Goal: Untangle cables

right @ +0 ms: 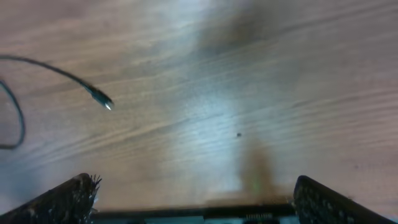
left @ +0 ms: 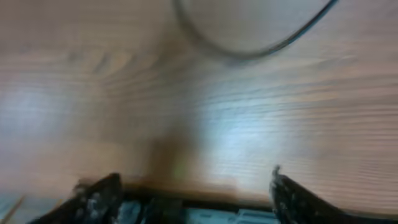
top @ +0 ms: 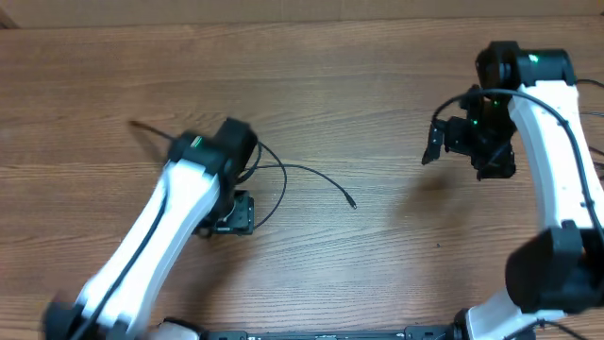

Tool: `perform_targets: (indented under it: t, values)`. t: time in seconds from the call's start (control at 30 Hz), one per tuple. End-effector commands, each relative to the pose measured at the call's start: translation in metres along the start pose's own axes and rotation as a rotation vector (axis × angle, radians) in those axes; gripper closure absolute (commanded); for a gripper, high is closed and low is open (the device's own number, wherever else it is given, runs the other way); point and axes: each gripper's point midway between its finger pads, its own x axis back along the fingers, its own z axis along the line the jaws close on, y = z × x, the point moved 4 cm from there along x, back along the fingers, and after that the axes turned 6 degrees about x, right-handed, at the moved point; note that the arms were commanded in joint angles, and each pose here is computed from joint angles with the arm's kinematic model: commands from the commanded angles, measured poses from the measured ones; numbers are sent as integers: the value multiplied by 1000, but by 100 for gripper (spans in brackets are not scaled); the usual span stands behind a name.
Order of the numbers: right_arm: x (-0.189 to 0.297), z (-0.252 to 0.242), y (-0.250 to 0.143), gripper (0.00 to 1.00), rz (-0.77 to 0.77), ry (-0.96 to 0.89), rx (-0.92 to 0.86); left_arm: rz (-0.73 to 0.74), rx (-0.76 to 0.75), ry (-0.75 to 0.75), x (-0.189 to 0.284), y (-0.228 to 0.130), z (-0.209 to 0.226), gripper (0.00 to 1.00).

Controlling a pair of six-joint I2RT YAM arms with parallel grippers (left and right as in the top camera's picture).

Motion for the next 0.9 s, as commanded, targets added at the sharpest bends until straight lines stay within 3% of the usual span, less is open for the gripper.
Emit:
perform_targets:
  t: [0.0,0.07,0.2,0.47,0.67,0.87]
  values:
    - [27,0,-10,0,-162,14,-6,-199,38,-132,19,-5,2,10]
    - [41,2,-12,0,-279,30,-14,-323,52,-199,27,2,0,4]
    - [54,2,-20,0,-406,46,-34,-380,89,-233,24,14,-6,6]
    - [54,-10,-51,0,-553,11,-68,-311,215,-174,-12,39,-1,4]
    - [48,-12,-58,0,-545,10,-69,-216,283,-182,-51,69,8,4]
    - [46,-12,-59,0,-533,10,-70,-112,278,-126,-95,79,11,11]
